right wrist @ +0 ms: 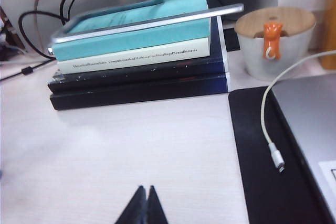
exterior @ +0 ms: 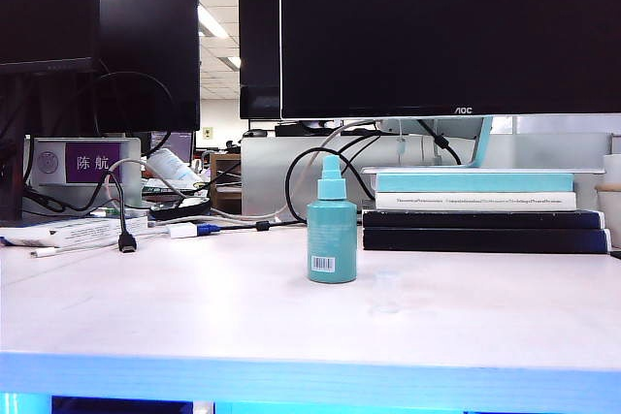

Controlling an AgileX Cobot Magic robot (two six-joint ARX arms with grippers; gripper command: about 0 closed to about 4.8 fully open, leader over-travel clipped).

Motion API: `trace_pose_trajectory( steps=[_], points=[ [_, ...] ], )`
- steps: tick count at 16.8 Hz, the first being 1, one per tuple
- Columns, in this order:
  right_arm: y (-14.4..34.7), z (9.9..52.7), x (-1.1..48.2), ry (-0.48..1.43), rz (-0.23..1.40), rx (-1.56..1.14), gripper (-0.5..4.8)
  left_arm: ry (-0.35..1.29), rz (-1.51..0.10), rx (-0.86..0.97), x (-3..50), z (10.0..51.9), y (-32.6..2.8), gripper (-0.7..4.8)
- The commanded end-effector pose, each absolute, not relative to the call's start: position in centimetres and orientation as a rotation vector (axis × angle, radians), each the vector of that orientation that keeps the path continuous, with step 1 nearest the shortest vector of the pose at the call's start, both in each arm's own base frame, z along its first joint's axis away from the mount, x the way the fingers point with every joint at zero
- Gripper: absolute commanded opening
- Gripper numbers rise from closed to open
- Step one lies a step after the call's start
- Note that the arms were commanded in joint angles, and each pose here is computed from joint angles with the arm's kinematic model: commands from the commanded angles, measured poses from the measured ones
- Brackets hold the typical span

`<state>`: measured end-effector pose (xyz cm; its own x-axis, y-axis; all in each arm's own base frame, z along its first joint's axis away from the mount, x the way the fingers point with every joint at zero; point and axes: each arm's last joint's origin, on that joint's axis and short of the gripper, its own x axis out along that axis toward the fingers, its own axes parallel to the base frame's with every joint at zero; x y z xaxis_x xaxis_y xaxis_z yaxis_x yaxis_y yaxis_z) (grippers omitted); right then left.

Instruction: Pick up the sprayer with the left hand, pick up its lid with the right hand then put the lid on the sprayer.

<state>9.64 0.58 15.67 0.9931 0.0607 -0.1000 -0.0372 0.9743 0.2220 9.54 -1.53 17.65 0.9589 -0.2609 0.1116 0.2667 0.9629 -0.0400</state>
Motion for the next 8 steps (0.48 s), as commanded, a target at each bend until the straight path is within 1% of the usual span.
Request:
trace_pose_trajectory(
  steps=[1, 4, 6, 7, 8],
  points=[
    [0.3, 16.6, 9.4, 0.077, -0.046, 0.278, -0.01, -0.208, -0.237, -0.093, 9.0, 20.2, -1.4, -0.05],
    [0.2, 18.4, 9.1, 0.019, -0.057, 0.282, -0.02, -0.245, -0.233, -0.085, 8.6, 22.5, -1.3, -0.06],
    [0.2, 18.9, 9.0, 0.003, -0.053, 0.283, -0.02, -0.234, -0.251, -0.074, 8.8, 23.8, -1.4, -0.05],
    [0.2, 18.9, 9.0, 0.008, -0.046, 0.283, -0.02, -0.218, -0.306, -0.024, 9.2, 24.8, -1.6, -0.05],
    [0.4, 18.7, 9.0, 0.031, 0.005, 0.283, -0.02, -0.184, -0.408, 0.045, 10.1, 26.1, -2.0, -0.06]
  ],
)
